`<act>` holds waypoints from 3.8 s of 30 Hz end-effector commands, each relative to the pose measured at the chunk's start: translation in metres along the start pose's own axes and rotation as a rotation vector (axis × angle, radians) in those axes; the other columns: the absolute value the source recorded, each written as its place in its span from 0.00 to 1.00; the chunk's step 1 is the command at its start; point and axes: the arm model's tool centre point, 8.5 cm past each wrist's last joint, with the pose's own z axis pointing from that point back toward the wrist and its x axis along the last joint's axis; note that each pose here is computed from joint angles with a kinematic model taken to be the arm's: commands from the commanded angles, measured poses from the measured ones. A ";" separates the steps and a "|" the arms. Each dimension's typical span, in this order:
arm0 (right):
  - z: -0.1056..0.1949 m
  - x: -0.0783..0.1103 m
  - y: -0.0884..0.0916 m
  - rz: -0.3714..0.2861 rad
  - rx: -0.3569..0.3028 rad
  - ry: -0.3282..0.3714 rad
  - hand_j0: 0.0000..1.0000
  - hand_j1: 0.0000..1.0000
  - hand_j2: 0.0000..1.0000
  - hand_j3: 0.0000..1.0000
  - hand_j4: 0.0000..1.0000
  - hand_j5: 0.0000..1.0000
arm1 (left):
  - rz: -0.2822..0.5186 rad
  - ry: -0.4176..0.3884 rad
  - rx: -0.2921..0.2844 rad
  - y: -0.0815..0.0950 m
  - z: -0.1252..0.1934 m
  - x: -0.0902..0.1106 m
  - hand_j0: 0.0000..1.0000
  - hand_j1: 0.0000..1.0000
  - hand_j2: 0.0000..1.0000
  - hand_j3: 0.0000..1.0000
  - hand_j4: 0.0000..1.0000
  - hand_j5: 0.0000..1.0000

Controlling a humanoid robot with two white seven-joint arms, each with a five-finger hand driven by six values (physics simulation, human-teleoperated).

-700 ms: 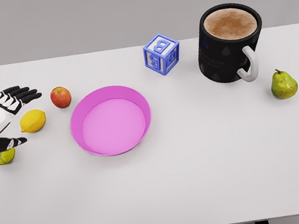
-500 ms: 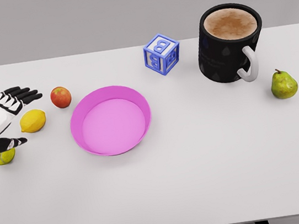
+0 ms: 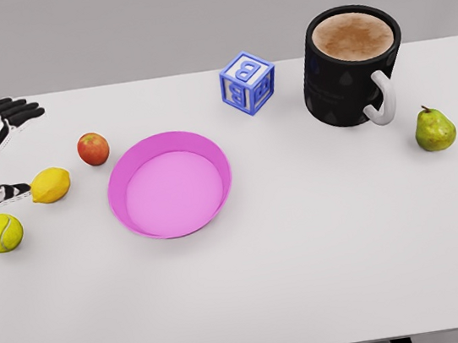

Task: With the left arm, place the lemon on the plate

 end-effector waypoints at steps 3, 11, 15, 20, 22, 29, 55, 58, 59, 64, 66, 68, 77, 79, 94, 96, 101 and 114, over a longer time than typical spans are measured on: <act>0.000 0.000 0.000 0.000 0.001 0.001 1.00 1.00 1.00 1.00 1.00 1.00 | 0.044 -0.097 -0.053 0.009 -0.019 0.011 1.00 1.00 1.00 1.00 1.00 1.00; 0.000 0.000 0.000 -0.001 0.000 0.001 1.00 1.00 1.00 1.00 1.00 1.00 | 0.110 -0.175 -0.417 -0.005 -0.027 0.013 1.00 1.00 1.00 1.00 1.00 1.00; 0.000 0.000 0.000 -0.001 0.000 0.001 1.00 1.00 1.00 1.00 1.00 1.00 | 0.104 -0.172 -0.397 0.008 -0.028 0.009 1.00 1.00 1.00 1.00 1.00 1.00; 0.000 0.000 0.000 0.000 0.001 0.001 1.00 1.00 1.00 1.00 1.00 1.00 | 0.199 -0.072 -0.351 0.022 -0.038 -0.005 1.00 1.00 1.00 1.00 1.00 1.00; 0.000 0.000 0.000 0.000 0.001 0.001 1.00 1.00 1.00 1.00 1.00 1.00 | 0.264 0.018 -0.367 0.016 -0.044 -0.018 1.00 1.00 1.00 1.00 1.00 1.00; 0.000 0.000 0.000 0.001 0.000 0.000 1.00 1.00 1.00 1.00 1.00 1.00 | 0.472 0.276 -0.375 -0.004 -0.045 -0.048 1.00 1.00 1.00 1.00 1.00 1.00; 0.000 0.000 0.000 0.000 0.001 0.001 1.00 1.00 1.00 1.00 1.00 1.00 | 0.495 0.458 -0.411 -0.048 -0.039 -0.083 1.00 1.00 1.00 1.00 1.00 1.00; 0.000 0.000 0.000 0.000 0.001 0.001 1.00 1.00 1.00 1.00 1.00 1.00 | 0.478 0.462 -0.419 -0.051 -0.040 -0.083 1.00 1.00 1.00 1.00 1.00 1.00; 0.000 0.000 0.000 0.000 0.001 0.001 1.00 1.00 1.00 1.00 1.00 1.00 | 0.467 0.463 -0.422 -0.053 -0.043 -0.081 1.00 1.00 1.00 1.00 1.00 1.00; 0.000 0.000 0.000 -0.001 0.000 0.001 1.00 1.00 1.00 1.00 1.00 1.00 | 0.451 0.463 -0.429 -0.058 -0.046 -0.080 1.00 1.00 1.00 1.00 1.00 1.00; 0.000 0.000 0.000 0.000 0.001 0.001 1.00 1.00 1.00 1.00 1.00 1.00 | 0.450 0.465 -0.432 -0.058 -0.046 -0.080 1.00 1.00 1.00 1.00 1.00 1.00; 0.000 0.000 0.000 -0.001 0.000 0.001 1.00 1.00 1.00 1.00 1.00 1.00 | 0.434 0.471 -0.438 -0.059 -0.045 -0.081 1.00 1.00 1.00 1.00 1.00 1.00; 0.000 0.000 0.000 0.001 0.000 0.000 1.00 1.00 1.00 1.00 1.00 1.00 | 0.453 0.505 -0.448 -0.085 -0.051 -0.086 1.00 1.00 1.00 1.00 1.00 1.00; 0.000 0.000 0.000 0.000 0.001 0.001 1.00 1.00 1.00 1.00 1.00 1.00 | 0.457 0.506 -0.443 -0.088 -0.054 -0.086 1.00 1.00 1.00 1.00 1.00 1.00; 0.000 0.000 0.000 0.000 0.001 0.001 1.00 1.00 1.00 1.00 1.00 1.00 | 0.469 0.529 -0.447 -0.092 -0.049 -0.092 0.96 0.96 0.96 0.96 0.96 0.96; 0.000 0.000 0.000 0.000 0.001 0.001 1.00 1.00 1.00 1.00 1.00 1.00 | 0.467 0.529 -0.447 -0.092 -0.049 -0.092 0.91 0.91 0.91 0.91 0.91 0.91; 0.000 0.000 0.000 0.000 0.001 0.001 1.00 1.00 1.00 1.00 1.00 1.00 | 0.470 0.533 -0.446 -0.092 -0.046 -0.093 0.89 0.89 0.89 0.89 0.89 0.89; 0.000 0.000 0.000 0.000 0.001 0.001 1.00 1.00 1.00 1.00 1.00 1.00 | 0.474 0.544 -0.456 -0.096 -0.042 -0.095 0.79 0.79 0.79 0.79 0.79 0.79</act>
